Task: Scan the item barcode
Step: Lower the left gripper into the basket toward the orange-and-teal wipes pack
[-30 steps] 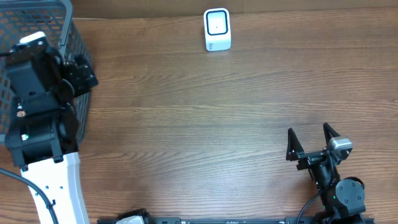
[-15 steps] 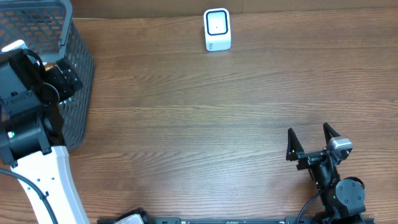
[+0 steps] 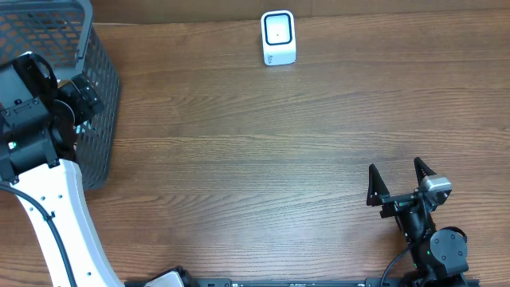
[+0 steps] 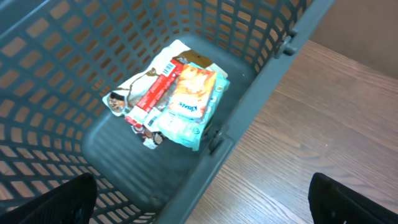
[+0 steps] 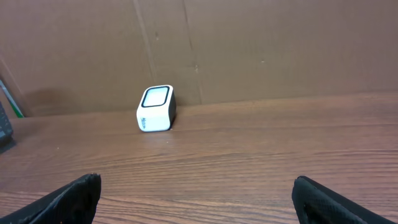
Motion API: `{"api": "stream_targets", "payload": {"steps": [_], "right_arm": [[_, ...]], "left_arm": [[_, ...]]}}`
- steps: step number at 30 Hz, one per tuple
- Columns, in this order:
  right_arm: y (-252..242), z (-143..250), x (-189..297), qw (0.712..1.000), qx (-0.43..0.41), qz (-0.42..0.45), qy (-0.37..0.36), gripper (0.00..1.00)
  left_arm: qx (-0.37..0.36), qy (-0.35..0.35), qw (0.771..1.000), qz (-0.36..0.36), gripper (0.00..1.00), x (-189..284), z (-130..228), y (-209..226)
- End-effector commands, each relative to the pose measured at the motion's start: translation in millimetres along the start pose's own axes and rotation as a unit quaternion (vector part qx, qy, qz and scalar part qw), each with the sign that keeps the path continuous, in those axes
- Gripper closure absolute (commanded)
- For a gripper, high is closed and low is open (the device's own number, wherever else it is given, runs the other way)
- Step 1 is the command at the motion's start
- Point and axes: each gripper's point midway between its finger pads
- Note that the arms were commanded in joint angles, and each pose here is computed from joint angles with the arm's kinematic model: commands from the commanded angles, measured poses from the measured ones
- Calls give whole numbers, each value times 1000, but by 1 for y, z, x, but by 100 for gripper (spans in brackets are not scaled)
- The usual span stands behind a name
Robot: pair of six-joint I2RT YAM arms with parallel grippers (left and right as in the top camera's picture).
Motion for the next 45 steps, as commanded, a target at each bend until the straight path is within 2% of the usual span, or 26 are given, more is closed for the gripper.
{"api": "stream_targets", "payload": {"steps": [1,19,29,32,41,45], "right_arm": [[-2,3,0,1000,-2,4,0,0],[-2,3,0,1000,-2,4,0,0],[-2,3,0,1000,-2,4,0,0],[-2,3,0,1000,-2,4,0,0],[-2,3,0,1000,-2,4,0,0],[-2,3,0,1000,-2,4,0,0]], "left_arm": [[8,-9,1000,28,0,2,-8,-9],[12,-43,999,28,0,3,-25,-9],[-22,-55,997,-51,0,4,-30,19],[-21,-50,998,-41,1,1,-28,20],[13,-15,997,71,1,-16,-21,12],[28,24,997,69,0,-34,-7,19]]}}
Point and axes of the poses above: each gripper's point midway between its finger pads, its own x axis back along the fingers, its own y axis along the line the jaws close on, z = x × y, and after that the axes turned 3 degrees about x, right-handed
